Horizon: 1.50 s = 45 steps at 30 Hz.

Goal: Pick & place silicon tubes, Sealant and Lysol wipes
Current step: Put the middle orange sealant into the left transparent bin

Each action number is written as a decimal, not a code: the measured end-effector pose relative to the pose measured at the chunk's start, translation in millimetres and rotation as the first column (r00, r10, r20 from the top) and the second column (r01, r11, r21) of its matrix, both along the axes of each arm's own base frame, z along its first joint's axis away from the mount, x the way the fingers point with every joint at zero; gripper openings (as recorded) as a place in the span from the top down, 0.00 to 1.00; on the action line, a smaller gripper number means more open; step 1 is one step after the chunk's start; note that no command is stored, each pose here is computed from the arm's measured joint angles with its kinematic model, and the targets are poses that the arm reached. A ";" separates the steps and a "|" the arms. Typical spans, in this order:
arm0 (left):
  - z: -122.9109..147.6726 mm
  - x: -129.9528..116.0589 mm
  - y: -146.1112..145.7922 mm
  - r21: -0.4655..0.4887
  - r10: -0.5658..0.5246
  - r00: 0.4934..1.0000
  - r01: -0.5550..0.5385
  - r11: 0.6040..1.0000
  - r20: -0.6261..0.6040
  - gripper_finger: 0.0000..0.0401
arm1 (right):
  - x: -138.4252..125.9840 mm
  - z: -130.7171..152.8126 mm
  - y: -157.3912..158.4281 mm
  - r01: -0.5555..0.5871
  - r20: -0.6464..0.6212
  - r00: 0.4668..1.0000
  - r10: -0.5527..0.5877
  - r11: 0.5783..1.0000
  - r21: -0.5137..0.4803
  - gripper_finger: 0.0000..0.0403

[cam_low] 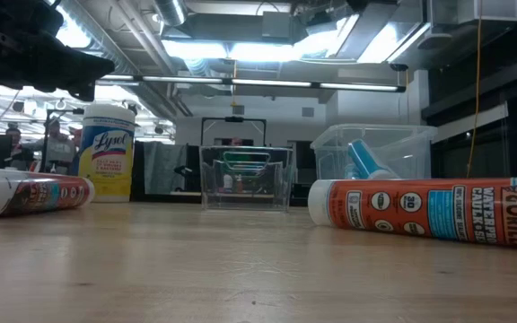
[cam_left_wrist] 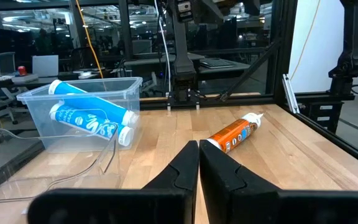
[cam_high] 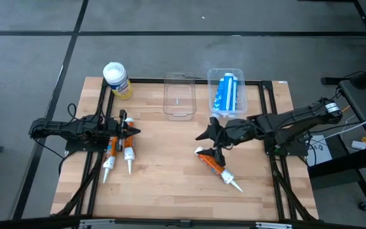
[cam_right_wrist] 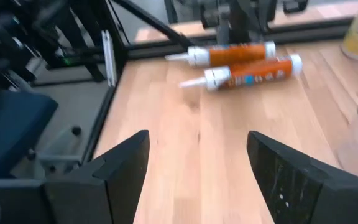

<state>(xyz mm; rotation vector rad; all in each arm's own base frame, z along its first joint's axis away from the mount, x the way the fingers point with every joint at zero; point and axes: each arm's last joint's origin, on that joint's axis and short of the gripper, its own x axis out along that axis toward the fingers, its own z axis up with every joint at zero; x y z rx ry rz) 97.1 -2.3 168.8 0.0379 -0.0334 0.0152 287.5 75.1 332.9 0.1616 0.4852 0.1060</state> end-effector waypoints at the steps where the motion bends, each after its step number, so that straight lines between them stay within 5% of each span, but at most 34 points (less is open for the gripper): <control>1: 0.0 0.0 0.0 0.000 0.000 1.000 0.000 1.000 0.000 0.98 | -0.6 -0.7 0.5 0.000 -0.011 1.000 0.000 1.000 0.001 0.33; 23: -0.2 0.0 0.0 0.000 0.000 1.000 0.000 1.000 -0.002 0.98 | -32.8 -3.0 -6.7 -0.038 -0.147 0.989 0.026 0.996 -0.080 0.33; 30: 0.0 0.0 0.0 0.000 0.000 1.000 0.000 1.000 0.000 0.98 | -61.8 12.9 -36.5 0.042 -0.158 0.986 -0.061 0.992 -0.119 0.33; 37: 0.0 0.0 0.0 0.000 0.000 1.000 0.000 1.000 0.000 0.97 | -88.9 27.8 -65.3 0.205 -0.100 0.966 -0.237 0.945 -0.255 0.33; 45: 0.0 0.0 0.0 0.000 0.000 1.000 0.000 1.000 0.000 0.98 | -117.6 36.1 -78.5 0.240 -0.095 0.956 -0.278 0.925 -0.293 0.33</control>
